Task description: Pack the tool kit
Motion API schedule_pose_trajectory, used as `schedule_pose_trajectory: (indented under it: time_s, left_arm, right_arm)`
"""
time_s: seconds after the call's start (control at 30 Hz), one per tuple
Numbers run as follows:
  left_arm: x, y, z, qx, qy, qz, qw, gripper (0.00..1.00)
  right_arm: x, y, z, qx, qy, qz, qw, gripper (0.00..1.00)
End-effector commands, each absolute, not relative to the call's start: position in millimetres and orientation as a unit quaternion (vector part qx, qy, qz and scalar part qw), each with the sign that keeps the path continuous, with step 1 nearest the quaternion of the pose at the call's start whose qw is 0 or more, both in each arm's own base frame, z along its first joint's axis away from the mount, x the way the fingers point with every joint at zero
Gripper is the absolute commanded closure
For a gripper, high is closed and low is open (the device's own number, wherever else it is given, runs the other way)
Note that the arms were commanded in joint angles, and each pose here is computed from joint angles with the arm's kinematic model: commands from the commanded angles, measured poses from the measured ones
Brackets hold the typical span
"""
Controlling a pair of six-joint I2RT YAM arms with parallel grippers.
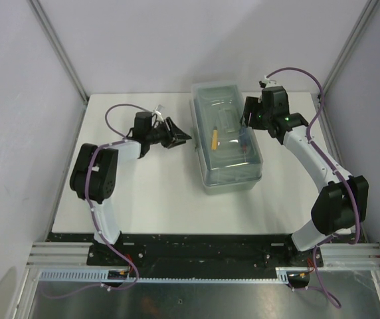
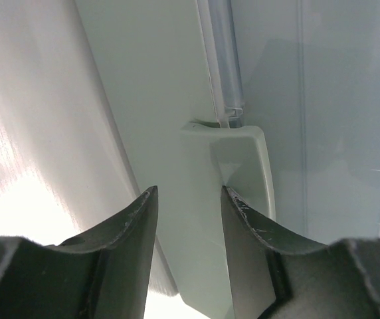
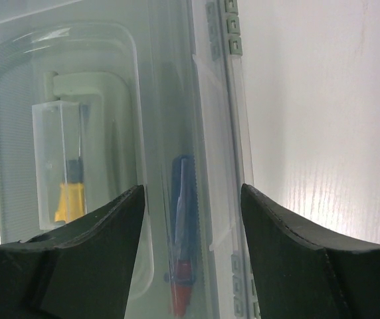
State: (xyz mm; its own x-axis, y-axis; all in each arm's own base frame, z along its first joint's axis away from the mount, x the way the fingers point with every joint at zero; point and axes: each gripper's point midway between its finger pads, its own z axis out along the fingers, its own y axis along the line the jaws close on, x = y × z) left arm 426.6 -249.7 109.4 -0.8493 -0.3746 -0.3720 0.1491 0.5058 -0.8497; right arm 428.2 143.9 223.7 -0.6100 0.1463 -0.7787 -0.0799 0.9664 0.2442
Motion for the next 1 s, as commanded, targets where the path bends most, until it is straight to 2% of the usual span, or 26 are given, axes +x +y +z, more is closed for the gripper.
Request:
schedule_pose_trajectory:
  time_s: [0.0, 0.4, 0.63, 0.83, 0.97]
  left_arm:
    - [416, -280, 108, -0.039, 0.820, -0.511, 0.253, 0.53]
    - [418, -285, 84, -0.053, 0.833, -0.494, 0.242, 0.59]
    - [423, -290, 118, -0.025, 0.818, -0.502, 0.280, 0.59]
    - [417, -294, 154, 0.006, 0.788, -0.533, 0.309, 0.70]
    - [405, -294, 166, 0.024, 0.773, -0.552, 0.312, 0.73]
  right_arm:
    - [416, 158, 178, -0.001, 0.919, 0.132, 0.371, 0.35]
    - [416, 157, 174, 0.005, 0.921, 0.129, 0.368, 0.36]
    - [417, 156, 174, 0.007, 0.920, 0.129, 0.369, 0.36]
    - [418, 158, 175, 0.009, 0.919, 0.132, 0.370, 0.36]
    - [418, 157, 176, 0.009, 0.919, 0.132, 0.370, 0.36]
